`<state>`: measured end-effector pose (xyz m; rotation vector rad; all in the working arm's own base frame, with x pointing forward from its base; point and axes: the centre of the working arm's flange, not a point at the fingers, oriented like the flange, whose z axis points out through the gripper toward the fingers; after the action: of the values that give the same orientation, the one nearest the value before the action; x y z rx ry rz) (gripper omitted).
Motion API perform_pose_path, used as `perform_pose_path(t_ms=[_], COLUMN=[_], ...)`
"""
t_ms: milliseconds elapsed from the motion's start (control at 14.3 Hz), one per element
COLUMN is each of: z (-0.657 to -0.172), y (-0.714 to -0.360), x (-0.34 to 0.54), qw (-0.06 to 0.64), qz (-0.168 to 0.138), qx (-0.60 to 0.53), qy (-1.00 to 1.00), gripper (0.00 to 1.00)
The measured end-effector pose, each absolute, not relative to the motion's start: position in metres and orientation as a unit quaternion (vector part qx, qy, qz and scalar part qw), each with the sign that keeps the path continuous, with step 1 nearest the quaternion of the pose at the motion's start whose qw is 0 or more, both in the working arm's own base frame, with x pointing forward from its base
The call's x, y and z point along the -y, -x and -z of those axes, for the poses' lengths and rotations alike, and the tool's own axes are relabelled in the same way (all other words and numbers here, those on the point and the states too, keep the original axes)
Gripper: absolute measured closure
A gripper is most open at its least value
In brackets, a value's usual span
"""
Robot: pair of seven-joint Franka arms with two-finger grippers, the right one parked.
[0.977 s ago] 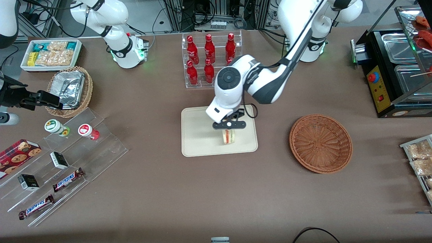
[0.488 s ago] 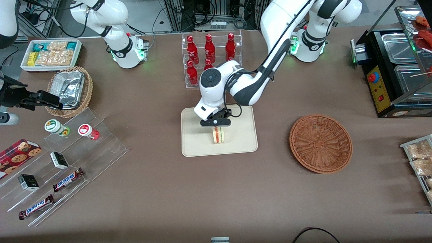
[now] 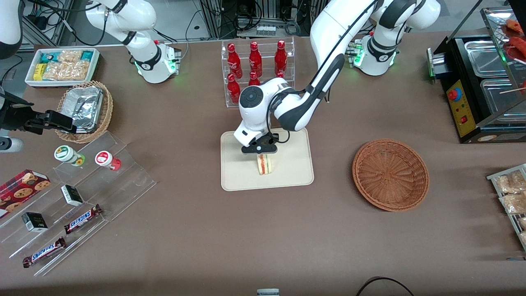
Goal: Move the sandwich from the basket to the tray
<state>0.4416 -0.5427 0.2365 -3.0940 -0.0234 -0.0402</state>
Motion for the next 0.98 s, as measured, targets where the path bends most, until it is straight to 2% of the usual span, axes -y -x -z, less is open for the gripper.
perform_pose_path(t_ms=[279,488,767,977], z=[-0.249,-0.303,-0.398,-0.456], y=[-0.449,-0.469,-0.505,-0.545], x=[0.546,0.539,0.496,0.425], qw=[0.014,0.002,0.007,0.001], qz=[0.023,0.044,0.04,0.029], qx=[0.013,0.031,0.088,0.139], qy=[1.0,0.999,0.995,0.99], gripper=[0.3,0.01,0.0,0.0])
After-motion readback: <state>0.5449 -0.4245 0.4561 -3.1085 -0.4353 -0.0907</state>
